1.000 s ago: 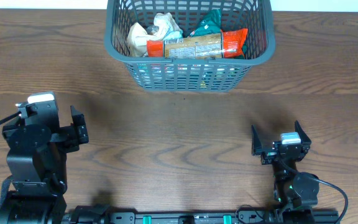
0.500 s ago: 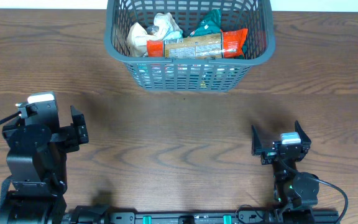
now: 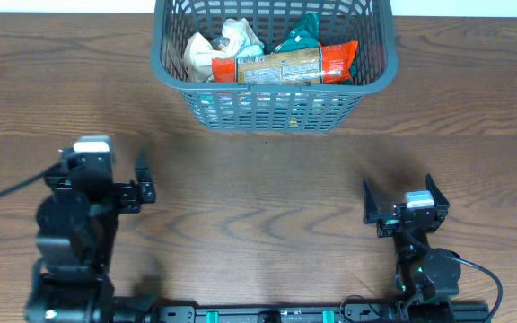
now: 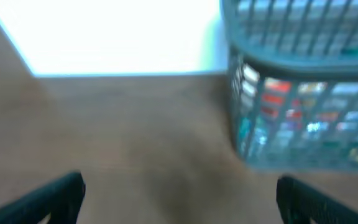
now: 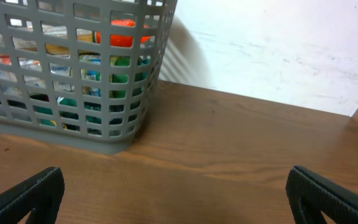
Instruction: Pack container
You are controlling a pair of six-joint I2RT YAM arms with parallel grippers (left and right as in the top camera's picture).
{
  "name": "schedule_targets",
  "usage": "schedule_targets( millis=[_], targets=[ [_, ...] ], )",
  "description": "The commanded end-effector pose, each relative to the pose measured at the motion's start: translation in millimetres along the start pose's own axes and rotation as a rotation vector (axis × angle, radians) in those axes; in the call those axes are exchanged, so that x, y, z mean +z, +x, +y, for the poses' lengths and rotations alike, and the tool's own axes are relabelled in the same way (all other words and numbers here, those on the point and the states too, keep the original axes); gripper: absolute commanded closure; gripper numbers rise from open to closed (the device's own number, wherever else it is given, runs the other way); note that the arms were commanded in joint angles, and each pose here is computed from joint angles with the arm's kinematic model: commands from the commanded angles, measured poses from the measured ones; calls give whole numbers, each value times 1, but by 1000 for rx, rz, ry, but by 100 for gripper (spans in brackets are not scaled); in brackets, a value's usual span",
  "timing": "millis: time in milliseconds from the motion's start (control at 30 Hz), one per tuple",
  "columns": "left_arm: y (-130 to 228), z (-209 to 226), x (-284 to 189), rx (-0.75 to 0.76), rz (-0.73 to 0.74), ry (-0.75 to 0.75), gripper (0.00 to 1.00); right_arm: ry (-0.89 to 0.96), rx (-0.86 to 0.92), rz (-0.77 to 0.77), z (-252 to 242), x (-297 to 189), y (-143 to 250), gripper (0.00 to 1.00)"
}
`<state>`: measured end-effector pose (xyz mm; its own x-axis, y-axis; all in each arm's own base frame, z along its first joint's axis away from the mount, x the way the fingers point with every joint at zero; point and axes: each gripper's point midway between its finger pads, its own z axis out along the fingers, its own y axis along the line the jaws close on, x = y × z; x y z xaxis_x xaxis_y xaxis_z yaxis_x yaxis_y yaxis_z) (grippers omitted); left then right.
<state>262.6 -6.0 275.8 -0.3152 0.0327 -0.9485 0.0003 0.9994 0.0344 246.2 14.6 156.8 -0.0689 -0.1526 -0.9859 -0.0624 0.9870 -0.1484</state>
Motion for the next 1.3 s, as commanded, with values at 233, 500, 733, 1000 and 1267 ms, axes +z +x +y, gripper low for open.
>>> schedule_targets(
  millis=[233, 500, 733, 1000, 1267],
  targets=[
    [63, -21, 14, -12, -165, 106, 2, -10, -16, -5, 2, 0, 0, 1],
    [105, -22, 17, -12, -168, 110, 1, -10, -16, -5, 2, 0, 0, 1],
    [128, -26, 22, -9, -172, 122, 1, -10, -16, -5, 2, 0, 0, 1],
    [136, -27, 24, -8, -174, 127, 1, -10, -16, -5, 2, 0, 0, 1],
    [136, -28, 24, -49, -170, 132, 1, -9, -16, -5, 2, 0, 0, 1]
  ],
)
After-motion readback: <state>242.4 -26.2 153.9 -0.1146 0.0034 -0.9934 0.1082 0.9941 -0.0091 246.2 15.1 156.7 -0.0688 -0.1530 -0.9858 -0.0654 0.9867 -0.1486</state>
